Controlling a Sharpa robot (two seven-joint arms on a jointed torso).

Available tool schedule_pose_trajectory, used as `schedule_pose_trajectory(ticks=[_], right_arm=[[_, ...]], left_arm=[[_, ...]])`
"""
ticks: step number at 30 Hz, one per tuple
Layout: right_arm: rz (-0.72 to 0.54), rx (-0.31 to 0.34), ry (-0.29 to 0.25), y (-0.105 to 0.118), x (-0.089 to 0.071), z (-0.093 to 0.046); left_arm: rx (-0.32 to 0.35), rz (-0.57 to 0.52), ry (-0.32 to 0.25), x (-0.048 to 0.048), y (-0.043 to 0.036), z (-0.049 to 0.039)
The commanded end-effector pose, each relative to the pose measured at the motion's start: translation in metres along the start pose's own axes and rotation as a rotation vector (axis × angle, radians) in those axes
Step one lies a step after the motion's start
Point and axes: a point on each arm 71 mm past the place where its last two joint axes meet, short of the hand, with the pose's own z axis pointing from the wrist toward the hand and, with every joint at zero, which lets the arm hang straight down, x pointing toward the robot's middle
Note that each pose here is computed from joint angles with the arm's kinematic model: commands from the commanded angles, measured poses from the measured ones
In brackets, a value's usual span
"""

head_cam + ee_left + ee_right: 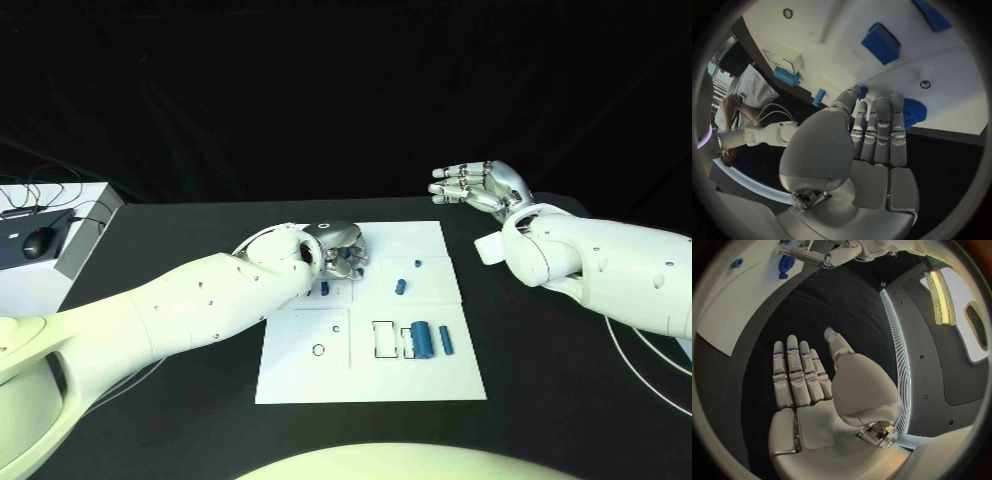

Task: Assemble the parts on the task board

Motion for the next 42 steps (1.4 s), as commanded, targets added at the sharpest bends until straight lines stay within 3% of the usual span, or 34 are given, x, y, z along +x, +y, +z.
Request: schedule_pose_trajectory(ticks=[1,30,42], right_arm=[[0.001,-0.010,0.012,0.0011,0.0013,0.0001],[0.001,-0.011,0.013,0.0014,0.0022,0.0005],[0.001,-0.011,0.012,0.0013,0.0017,0.0004]], left_arm=[[0.004,-0.008,0.024,0.0016,-0.0003,0.0003],[0.019,-0.031,0.052,0.0046,-0.0016,0.0003],[0.032,-0.050,-0.030,-0.0011,0.0015,-0.0030]])
